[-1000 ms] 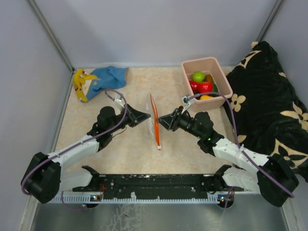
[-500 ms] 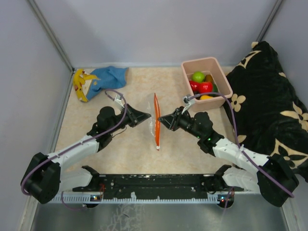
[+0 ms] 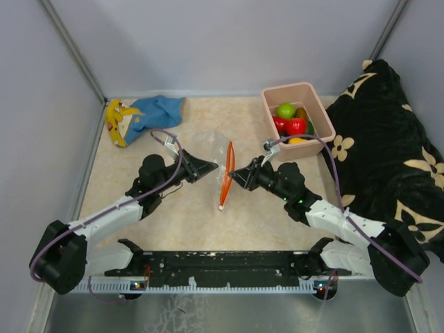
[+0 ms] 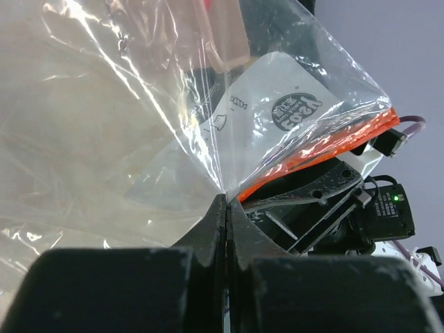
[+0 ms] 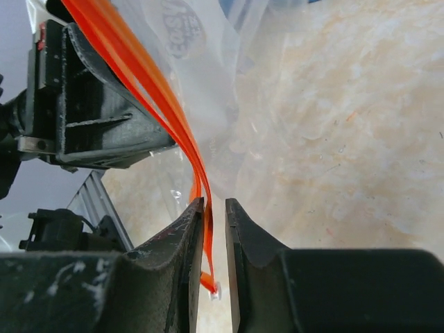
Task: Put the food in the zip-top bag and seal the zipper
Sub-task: Open the zipper of the food storage bag.
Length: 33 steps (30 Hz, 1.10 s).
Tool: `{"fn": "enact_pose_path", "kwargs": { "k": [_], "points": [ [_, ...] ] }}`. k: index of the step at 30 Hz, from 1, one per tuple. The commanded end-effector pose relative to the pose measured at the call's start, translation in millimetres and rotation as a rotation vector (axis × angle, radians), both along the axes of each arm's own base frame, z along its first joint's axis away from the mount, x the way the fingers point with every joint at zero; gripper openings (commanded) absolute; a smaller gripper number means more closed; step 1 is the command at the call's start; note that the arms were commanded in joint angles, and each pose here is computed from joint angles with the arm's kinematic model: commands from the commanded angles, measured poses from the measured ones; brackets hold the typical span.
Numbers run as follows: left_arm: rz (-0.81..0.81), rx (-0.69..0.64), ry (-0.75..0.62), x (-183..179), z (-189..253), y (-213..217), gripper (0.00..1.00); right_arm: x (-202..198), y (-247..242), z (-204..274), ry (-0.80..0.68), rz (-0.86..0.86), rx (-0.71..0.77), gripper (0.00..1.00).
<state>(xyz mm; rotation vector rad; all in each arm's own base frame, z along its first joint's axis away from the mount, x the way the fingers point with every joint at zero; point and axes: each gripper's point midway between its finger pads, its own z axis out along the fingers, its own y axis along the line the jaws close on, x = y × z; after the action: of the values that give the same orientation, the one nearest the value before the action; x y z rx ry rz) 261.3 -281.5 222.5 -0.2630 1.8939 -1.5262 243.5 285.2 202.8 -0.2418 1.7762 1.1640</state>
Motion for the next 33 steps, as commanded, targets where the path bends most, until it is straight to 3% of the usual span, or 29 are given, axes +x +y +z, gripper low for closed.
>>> {"fn": "enact_pose_path", "kwargs": {
  "k": [1, 10, 22, 24, 27, 33],
  "points": [
    [-0.014, -0.048, -0.038, -7.1, 14.0, -0.5, 0.00, 1.5, -4.5, -2.3, -0.031, -0.031, -0.017, 0.18],
    [-0.025, -0.064, -0.042, -9.1, 18.7, -1.4, 0.00, -0.7, -6.3, -6.0, -0.034, -0.028, -0.022, 0.17],
    [-0.054, -0.084, -0.029, -15.3, 16.6, -9.0, 0.00, -1.8, 11.3, 8.1, -0.042, 0.044, 0.052, 0.25],
    [-0.062, -0.092, -0.030, -16.9, 17.3, -10.3, 0.00, -0.5, 10.8, 6.0, -0.040, 0.037, 0.047, 0.19],
    [-0.056, -0.089, -0.037, -16.7, 18.8, -9.2, 0.00, 3.8, 4.9, 1.2, -0.035, -0.002, 0.017, 0.00],
    [-0.021, -0.023, -0.057, -13.4, 13.0, -3.2, 0.00, 8.8, -14.3, -6.3, -0.046, -0.088, -0.071, 0.00]
  ]
}}
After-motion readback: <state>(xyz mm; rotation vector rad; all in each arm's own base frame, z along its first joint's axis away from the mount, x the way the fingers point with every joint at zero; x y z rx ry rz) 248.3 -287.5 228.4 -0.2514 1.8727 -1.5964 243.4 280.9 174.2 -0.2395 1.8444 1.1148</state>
